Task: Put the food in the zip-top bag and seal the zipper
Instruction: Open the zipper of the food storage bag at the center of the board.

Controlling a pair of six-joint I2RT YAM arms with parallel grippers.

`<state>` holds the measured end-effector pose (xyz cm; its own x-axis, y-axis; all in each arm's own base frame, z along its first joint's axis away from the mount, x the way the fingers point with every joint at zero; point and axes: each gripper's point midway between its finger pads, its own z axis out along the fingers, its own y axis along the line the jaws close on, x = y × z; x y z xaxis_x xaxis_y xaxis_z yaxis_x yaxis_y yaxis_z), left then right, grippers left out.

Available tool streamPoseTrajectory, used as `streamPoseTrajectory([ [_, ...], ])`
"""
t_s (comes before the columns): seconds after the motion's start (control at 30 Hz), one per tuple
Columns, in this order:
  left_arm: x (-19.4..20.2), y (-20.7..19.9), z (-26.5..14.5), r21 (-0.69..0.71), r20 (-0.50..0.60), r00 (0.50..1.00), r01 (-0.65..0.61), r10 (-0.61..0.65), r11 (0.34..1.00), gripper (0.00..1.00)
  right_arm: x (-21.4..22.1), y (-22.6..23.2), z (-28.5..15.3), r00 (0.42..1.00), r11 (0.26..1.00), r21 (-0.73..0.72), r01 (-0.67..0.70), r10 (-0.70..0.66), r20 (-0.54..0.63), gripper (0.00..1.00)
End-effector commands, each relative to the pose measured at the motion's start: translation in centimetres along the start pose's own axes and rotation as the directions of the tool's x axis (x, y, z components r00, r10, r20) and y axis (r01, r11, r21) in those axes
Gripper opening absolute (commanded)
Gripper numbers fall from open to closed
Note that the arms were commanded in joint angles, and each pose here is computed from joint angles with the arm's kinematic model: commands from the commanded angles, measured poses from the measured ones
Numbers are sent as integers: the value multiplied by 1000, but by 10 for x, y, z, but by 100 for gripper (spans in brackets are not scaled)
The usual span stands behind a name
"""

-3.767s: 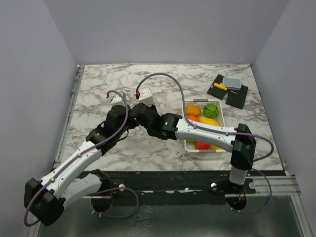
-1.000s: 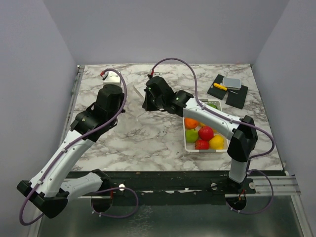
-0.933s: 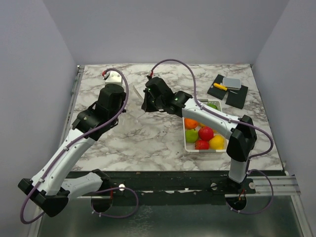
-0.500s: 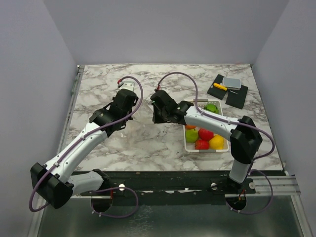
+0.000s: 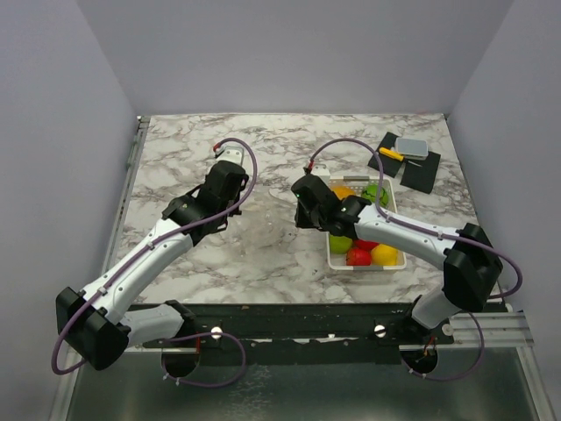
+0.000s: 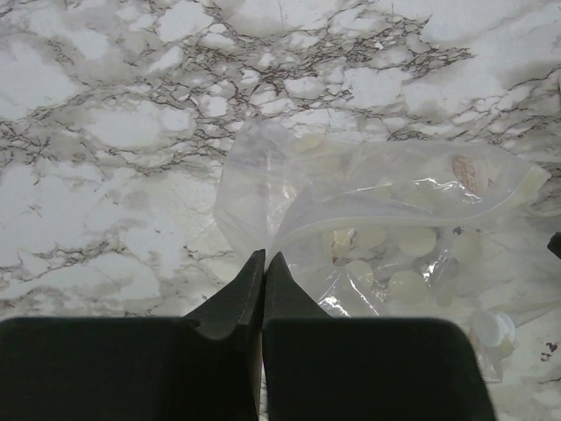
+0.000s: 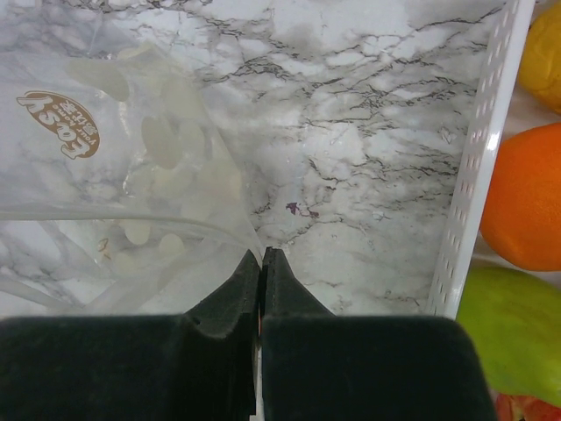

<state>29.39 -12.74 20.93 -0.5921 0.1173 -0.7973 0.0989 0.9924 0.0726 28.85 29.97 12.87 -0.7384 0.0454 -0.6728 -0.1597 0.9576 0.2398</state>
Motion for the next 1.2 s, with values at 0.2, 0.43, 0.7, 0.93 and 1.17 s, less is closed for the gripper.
streamPoseTrajectory([
  [0.2,-22,-2,-12,45,33,999,-6,5,999,0,17,-32,3,1000,996,85,-14,15,-19,1],
  [0.43,-28,-29,-13,174,34,999,-43,37,984,0,14,-17,21,999,998,51,-44,45,-15,1],
  [0.7,-20,-46,1,231,31,999,-27,20,973,0,-2,4,31,999,999,-3,-42,42,-8,6],
  [0.93,-14,-49,9,226,35,999,10,-19,974,0,-15,10,30,999,999,-11,-31,31,13,23],
  [1.17,1,-43,17,193,22,999,41,-46,980,0,-31,14,8,999,999,-43,-23,25,44,42],
])
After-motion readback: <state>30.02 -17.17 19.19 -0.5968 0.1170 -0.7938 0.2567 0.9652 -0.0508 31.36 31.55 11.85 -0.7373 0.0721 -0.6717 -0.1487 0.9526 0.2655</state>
